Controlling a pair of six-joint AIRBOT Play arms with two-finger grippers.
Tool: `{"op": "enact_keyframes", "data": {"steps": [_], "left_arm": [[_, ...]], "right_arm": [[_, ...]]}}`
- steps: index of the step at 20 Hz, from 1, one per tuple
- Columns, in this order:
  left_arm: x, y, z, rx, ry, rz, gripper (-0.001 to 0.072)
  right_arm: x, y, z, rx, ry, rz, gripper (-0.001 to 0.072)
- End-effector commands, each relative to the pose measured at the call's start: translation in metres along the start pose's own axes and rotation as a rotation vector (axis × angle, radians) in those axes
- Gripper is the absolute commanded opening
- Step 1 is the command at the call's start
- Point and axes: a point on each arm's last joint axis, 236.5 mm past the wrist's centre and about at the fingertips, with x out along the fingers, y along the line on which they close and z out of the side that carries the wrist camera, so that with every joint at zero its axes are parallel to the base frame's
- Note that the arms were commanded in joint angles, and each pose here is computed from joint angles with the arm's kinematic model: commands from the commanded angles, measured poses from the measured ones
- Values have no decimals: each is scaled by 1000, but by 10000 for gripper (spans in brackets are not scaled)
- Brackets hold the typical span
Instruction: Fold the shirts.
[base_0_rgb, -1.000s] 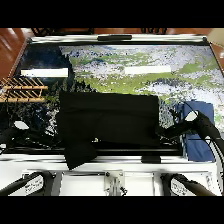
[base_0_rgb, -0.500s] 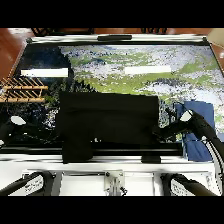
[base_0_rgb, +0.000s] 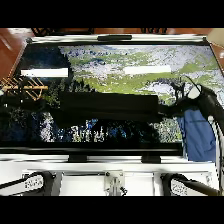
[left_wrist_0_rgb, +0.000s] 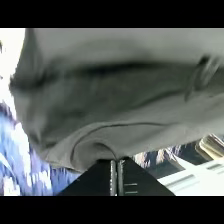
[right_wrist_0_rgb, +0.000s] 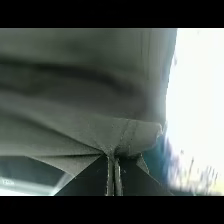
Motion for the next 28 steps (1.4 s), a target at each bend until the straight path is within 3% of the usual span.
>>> {"op": "enact_keyframes", "data": {"steps": [1, 5, 10, 11, 12, 13, 14, 17, 18, 23, 28], "left_arm": [[10, -3, 61, -26, -27, -17, 36], [53, 1, 100, -95, 14, -36, 37], [105, 9, 89, -136, 127, -43, 36], [110, 12, 86, -169, 141, -42, 48], [112, 13, 83, -200, 155, -43, 241], [110, 12, 80, -224, 169, -47, 580], [106, 12, 77, -223, 184, -51, 690], [80, 10, 72, -206, 228, -72, 689], [70, 10, 75, -201, 222, -75, 689], [29, -13, 89, -122, 124, -66, 685], [8, -56, 92, -21, 67, -65, 684]], "right_arm": [[5, -6, 51, 27, -39, -19, 65], [30, -13, 86, 62, -62, -12, 65], [58, -11, 103, 85, -87, 34, 68], [60, -10, 102, 82, -82, 38, 103], [59, -10, 103, 75, -83, 40, 239], [57, -7, 102, 39, -83, 51, 448], [53, -4, 101, -1, -85, 56, 503], [29, -11, 102, -36, -119, 22, 508], [25, -18, 98, -8, -106, 24, 691], [46, -28, 89, 139, -29, 140, 687], [87, -19, 88, 210, 22, 157, 675]]}}
